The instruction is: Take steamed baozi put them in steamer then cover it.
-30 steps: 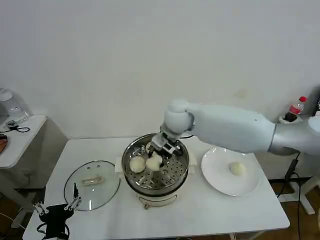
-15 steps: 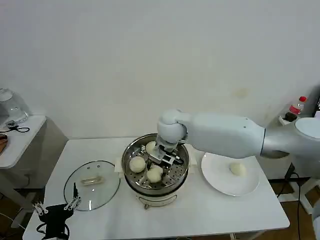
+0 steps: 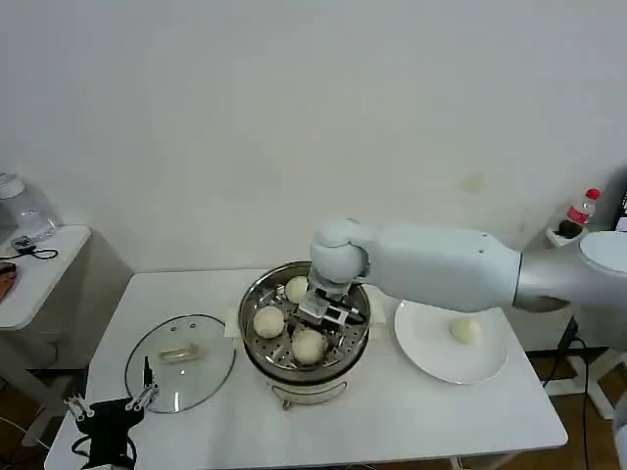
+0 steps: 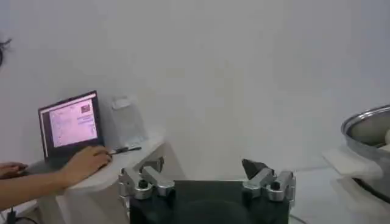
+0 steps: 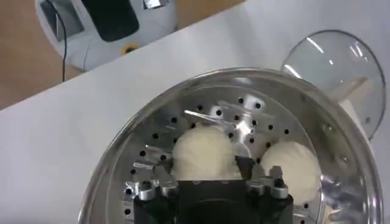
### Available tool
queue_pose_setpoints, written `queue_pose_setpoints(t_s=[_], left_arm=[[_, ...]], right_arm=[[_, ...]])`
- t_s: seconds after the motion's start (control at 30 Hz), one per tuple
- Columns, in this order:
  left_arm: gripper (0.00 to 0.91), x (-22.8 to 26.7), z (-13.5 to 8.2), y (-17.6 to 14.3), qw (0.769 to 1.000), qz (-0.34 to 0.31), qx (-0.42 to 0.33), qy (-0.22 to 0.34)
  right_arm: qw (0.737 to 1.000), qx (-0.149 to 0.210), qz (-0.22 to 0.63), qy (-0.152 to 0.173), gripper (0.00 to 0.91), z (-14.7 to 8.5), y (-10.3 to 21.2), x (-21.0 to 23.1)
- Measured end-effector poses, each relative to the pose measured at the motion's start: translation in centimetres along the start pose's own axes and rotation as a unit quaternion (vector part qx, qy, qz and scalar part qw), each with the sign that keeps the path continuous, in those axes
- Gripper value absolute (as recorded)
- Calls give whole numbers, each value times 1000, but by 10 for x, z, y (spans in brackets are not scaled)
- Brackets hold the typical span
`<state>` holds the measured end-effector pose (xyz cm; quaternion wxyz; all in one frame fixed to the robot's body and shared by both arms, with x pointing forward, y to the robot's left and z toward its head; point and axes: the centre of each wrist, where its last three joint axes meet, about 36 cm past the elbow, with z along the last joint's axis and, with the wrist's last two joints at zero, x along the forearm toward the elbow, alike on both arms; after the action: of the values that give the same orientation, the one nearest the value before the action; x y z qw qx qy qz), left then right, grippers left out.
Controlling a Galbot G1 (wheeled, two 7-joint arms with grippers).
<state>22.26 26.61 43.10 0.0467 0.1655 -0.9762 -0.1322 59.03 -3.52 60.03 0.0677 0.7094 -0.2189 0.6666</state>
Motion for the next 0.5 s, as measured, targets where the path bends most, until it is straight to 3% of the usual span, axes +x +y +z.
queue_pose_setpoints(t_s=[0.23, 0.5], left_arm=[[907, -3, 1, -1, 1000, 5, -1, -1], [907, -8, 2, -3, 1000, 11, -1, -6]], right_arm=[[999, -23, 33, 6, 907, 12, 5, 28], [986, -130, 95, 34, 907, 53, 39, 84]])
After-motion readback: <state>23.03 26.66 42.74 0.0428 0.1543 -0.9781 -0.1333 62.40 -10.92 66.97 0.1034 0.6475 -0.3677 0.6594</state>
